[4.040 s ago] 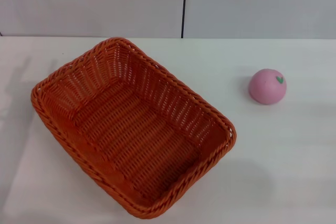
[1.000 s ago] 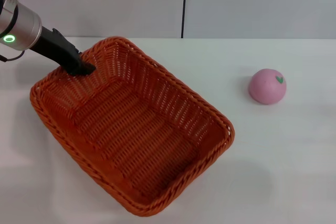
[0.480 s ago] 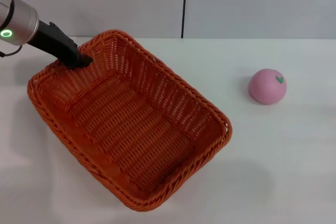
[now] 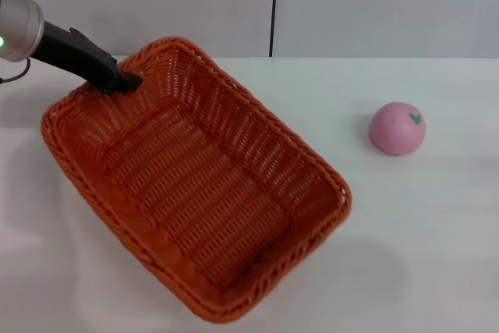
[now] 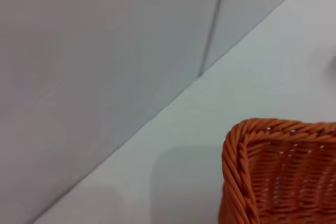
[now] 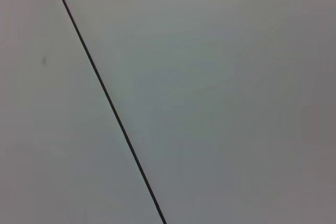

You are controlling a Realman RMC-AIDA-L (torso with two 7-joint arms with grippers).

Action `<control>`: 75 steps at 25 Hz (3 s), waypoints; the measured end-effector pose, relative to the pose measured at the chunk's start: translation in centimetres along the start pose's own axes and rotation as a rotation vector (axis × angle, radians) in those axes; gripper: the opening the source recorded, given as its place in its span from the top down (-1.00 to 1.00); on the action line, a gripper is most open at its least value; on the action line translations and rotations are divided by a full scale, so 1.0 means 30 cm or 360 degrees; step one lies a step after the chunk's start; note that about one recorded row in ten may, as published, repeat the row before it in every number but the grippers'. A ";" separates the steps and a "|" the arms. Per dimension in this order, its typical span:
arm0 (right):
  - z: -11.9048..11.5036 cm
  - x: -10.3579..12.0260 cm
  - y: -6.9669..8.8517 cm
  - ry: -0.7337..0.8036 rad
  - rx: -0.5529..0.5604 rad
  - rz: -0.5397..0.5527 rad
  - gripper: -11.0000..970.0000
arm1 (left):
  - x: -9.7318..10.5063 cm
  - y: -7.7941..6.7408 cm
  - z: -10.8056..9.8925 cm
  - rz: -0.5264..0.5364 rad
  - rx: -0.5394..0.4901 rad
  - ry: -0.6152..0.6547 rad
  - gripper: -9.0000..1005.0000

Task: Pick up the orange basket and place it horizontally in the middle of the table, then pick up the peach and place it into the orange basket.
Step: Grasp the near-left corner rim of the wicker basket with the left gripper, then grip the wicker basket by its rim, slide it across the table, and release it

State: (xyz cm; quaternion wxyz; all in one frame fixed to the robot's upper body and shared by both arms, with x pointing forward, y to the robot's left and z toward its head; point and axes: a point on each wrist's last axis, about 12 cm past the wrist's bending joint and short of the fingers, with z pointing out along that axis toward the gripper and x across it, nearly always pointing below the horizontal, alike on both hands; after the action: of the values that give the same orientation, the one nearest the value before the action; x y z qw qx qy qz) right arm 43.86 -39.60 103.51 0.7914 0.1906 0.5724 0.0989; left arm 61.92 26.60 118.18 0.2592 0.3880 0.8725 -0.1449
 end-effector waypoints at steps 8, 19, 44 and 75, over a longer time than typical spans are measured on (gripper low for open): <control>0.025 -0.003 0.006 -0.0024 -0.0007 0.0004 -0.21 | -0.001 0.002 -0.041 -0.0105 0.0097 -0.0064 0.63; 0.039 0.000 0.007 -0.0021 0.0005 0.0008 -0.21 | -0.034 0.016 -0.085 -0.0317 0.0174 -0.0180 0.64; 0.075 -0.010 0.011 -0.0031 -0.0030 -0.0021 -0.20 | 0.248 0.074 -0.171 -0.1130 0.0298 -0.0384 0.64; 0.137 -0.004 0.009 0.0040 -0.0042 -0.0063 -0.20 | 0.536 -0.031 -0.063 -0.1688 0.0394 -0.0681 0.64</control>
State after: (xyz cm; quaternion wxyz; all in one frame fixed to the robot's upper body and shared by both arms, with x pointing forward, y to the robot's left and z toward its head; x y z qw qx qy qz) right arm 47.72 -40.16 104.84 0.7883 0.1675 0.5846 0.0933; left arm 51.48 36.53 110.71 0.2744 -0.1123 0.8523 -0.4310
